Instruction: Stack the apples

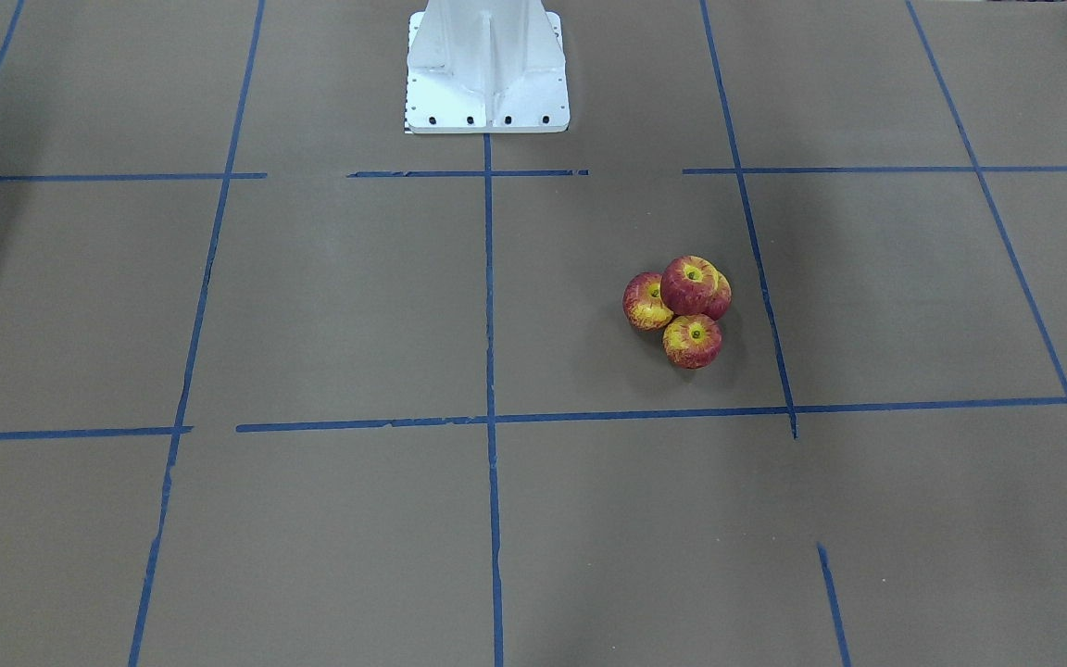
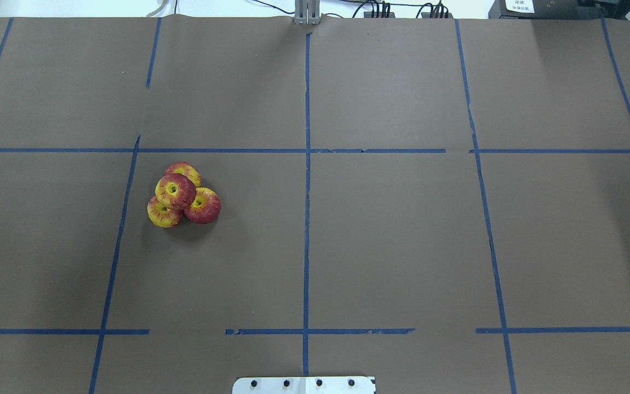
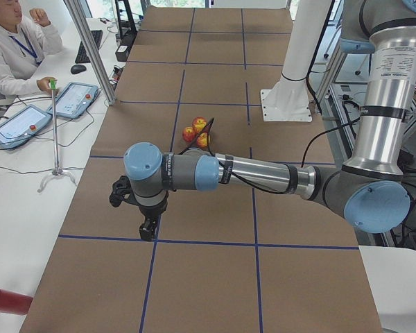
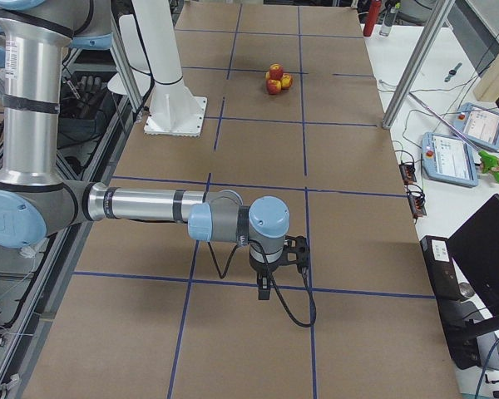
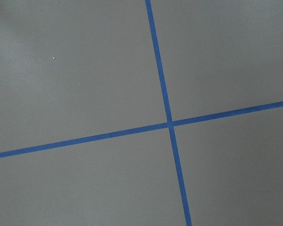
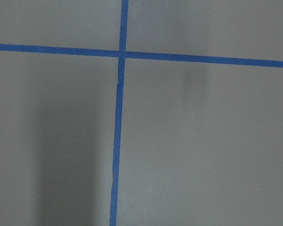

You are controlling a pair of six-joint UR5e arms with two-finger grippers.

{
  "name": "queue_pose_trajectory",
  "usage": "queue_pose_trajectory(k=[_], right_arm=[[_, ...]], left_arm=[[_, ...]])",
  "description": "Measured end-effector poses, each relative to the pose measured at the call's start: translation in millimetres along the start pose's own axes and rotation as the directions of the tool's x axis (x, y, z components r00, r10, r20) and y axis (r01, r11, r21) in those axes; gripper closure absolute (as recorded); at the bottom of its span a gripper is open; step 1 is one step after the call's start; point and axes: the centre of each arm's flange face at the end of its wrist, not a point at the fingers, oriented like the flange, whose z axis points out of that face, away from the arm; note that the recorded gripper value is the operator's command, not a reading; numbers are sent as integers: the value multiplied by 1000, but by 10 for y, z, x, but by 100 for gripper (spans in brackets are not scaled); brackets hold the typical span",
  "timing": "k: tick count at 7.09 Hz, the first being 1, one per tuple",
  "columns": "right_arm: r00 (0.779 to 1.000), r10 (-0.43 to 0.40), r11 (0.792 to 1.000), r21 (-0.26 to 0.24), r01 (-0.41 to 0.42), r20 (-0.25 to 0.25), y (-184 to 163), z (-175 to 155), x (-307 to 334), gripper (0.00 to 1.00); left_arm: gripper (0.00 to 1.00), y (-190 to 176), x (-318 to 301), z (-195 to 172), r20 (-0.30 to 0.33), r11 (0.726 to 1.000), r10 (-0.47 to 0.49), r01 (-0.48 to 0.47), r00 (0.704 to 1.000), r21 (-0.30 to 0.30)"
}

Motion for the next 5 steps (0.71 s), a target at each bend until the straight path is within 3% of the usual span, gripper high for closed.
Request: queue_pose_trajectory(k=[5], right_arm=[[1000,0,1000,0,0,0,0,0,0,0]], left_arm=[[0,29,24,-12,1,1000,5,-5,1000,3]])
